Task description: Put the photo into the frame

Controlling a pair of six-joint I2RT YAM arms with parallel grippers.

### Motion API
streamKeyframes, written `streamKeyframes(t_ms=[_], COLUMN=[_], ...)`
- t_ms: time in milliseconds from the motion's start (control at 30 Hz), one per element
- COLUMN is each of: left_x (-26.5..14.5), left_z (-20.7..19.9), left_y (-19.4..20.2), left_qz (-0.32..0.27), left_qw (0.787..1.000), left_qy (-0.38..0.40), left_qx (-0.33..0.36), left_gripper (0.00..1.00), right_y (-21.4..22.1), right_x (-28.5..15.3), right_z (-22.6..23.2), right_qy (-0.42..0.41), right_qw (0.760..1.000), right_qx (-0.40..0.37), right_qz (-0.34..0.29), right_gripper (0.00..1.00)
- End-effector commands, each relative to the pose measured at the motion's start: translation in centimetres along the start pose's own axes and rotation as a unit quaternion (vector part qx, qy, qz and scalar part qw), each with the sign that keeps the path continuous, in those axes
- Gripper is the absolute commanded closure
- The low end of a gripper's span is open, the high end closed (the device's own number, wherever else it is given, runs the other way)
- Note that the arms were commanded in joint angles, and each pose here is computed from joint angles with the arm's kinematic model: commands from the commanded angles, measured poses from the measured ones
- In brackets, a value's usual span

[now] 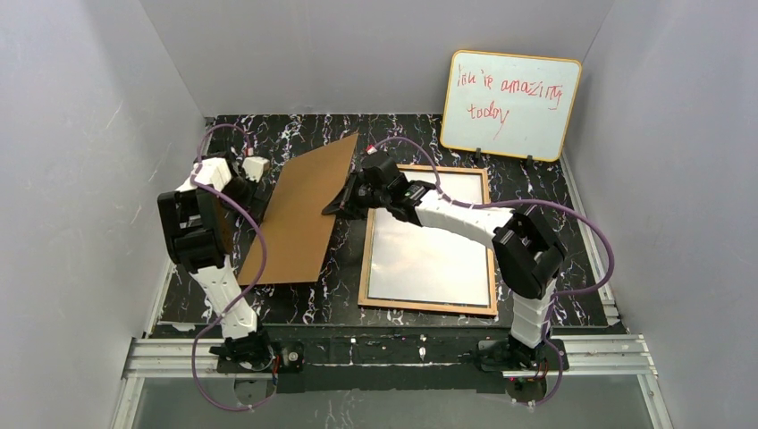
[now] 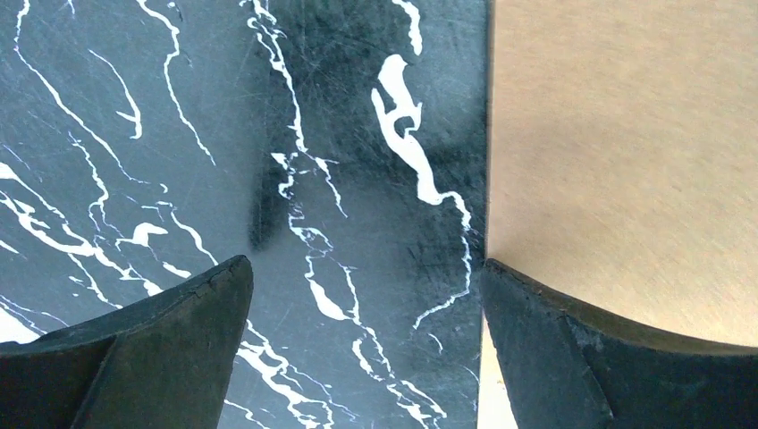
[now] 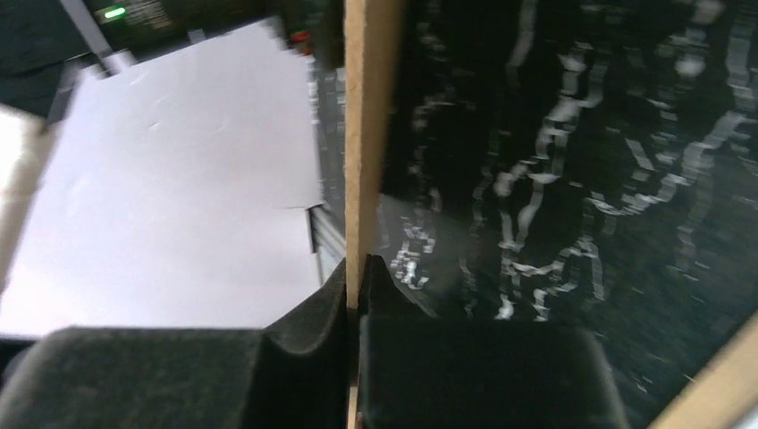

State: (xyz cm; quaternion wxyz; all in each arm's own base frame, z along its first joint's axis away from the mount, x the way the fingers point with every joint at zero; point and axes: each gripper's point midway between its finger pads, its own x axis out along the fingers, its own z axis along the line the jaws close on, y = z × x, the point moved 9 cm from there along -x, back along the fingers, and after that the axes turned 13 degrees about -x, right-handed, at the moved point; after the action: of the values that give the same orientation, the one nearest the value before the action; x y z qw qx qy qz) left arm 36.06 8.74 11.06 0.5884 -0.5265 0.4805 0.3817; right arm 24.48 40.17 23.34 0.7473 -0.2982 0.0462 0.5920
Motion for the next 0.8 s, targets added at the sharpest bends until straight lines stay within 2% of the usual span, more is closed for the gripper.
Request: streamKeyframes(t_ms=[0,67,133,267,367,467,567,767], left_x=[-4.0,-6.5,-9.6,-15.9,-18.4,-20.6,-22.4,-24.0], left_z=[-3.6,-4.1,-4.9,-7.3,-8.8,-9.6,-10.4,-11.7], left_y=[0.1,-0.4,-0.4,1.1,2.6,3.5,4.4,6.3], left_qz=[-0.031,-0.071,-0.121,-0.251,-0.31,-0.335,-0.337,-0.371], left_qw=[0.992,0.982,0.964,0.908,0.872,0.854,0.839,0.788], left_qy=[0.12,0.151,0.178,0.188,0.186,0.183,0.202,0.194], left_qx=[0.026,0.084,0.154,0.278,0.33,0.354,0.378,0.451], left_gripper=[0.02,0.02,0.02,0.02,0.02,0.02,0.02,0.03], right_y=[-2.4,-3.2,-4.2,-7.3,-9.4,-11.4,-12.7,-13.2], right_x=[-0.5,-0.7,-0.9,-1.0,-1.0,-1.1,-1.7,-2.9], right_z=[1.4,1.1,1.0,1.2,0.8,1.0,1.9,3.2], right_qy=[0.003,0.001,-0.003,-0.018,-0.025,-0.051,-0.073,-0.118], right_qw=[0.999,0.999,0.998,0.997,0.995,0.99,0.987,0.979], right_qx=[-0.013,0.001,0.015,0.045,0.088,0.127,0.139,0.166], right_qz=[-0.049,-0.051,-0.054,-0.054,-0.04,-0.028,-0.036,-0.028], right_gripper=[0.99,0.99,0.99,0.99,0.99,0.99,0.99,0.99])
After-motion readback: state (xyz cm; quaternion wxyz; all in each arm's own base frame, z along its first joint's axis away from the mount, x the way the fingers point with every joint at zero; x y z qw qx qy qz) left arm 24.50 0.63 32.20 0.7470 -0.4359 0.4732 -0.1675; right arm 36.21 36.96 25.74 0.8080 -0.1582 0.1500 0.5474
